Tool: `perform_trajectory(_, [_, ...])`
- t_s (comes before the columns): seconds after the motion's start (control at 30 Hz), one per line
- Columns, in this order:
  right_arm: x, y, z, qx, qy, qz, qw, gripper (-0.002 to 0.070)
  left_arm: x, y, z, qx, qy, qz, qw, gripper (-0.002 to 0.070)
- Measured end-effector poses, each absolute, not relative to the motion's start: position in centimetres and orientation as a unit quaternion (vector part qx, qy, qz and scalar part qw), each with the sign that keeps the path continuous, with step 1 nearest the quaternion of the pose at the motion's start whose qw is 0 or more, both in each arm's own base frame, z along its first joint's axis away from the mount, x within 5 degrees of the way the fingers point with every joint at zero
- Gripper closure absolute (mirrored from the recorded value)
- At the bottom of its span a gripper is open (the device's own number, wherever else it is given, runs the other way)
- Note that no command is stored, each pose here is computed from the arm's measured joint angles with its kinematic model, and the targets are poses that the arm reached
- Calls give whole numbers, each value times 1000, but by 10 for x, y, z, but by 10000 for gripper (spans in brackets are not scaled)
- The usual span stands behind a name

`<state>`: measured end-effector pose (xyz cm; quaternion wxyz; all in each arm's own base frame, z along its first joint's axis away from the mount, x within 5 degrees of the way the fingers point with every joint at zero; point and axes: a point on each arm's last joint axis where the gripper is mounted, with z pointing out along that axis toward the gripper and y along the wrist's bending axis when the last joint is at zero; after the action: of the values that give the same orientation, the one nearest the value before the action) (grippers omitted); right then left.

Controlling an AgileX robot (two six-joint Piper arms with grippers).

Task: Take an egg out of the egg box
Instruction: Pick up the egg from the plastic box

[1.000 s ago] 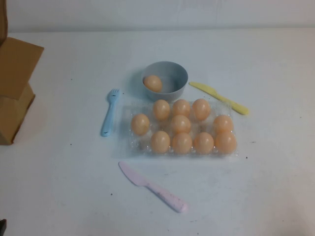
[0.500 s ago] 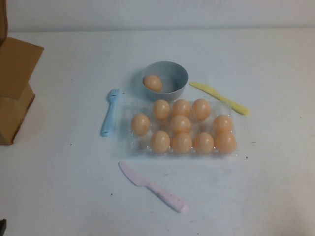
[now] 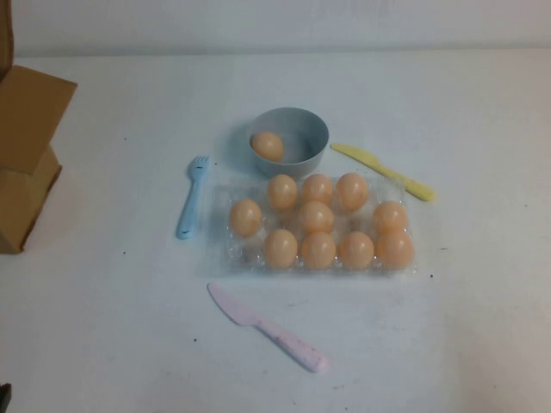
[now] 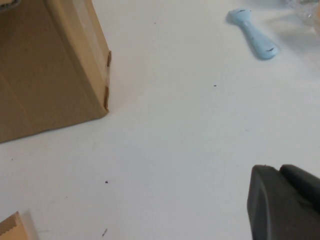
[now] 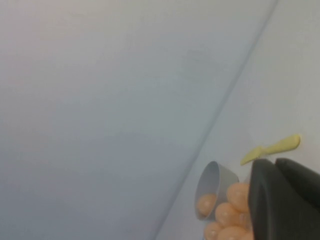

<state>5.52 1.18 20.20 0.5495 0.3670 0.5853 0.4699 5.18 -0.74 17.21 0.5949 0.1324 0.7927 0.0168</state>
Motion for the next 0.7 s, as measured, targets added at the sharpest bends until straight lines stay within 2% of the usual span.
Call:
perform_trajectory(0.3, [55, 12, 201, 356, 594, 461, 554, 696, 52, -7, 172, 132, 793, 17, 595, 678])
perform_trajectory(0.4, [53, 19, 206, 294, 632, 440, 566, 696, 52, -7, 172, 132, 793, 17, 595, 678])
perform_trajectory(0.63, [69, 32, 273, 83, 732, 315, 599, 696, 52, -7, 172, 132, 793, 17, 595, 678])
perform_trajectory(0.7, [83, 35, 289, 50, 752, 295, 588, 696, 52, -7, 172, 132, 793, 17, 595, 678])
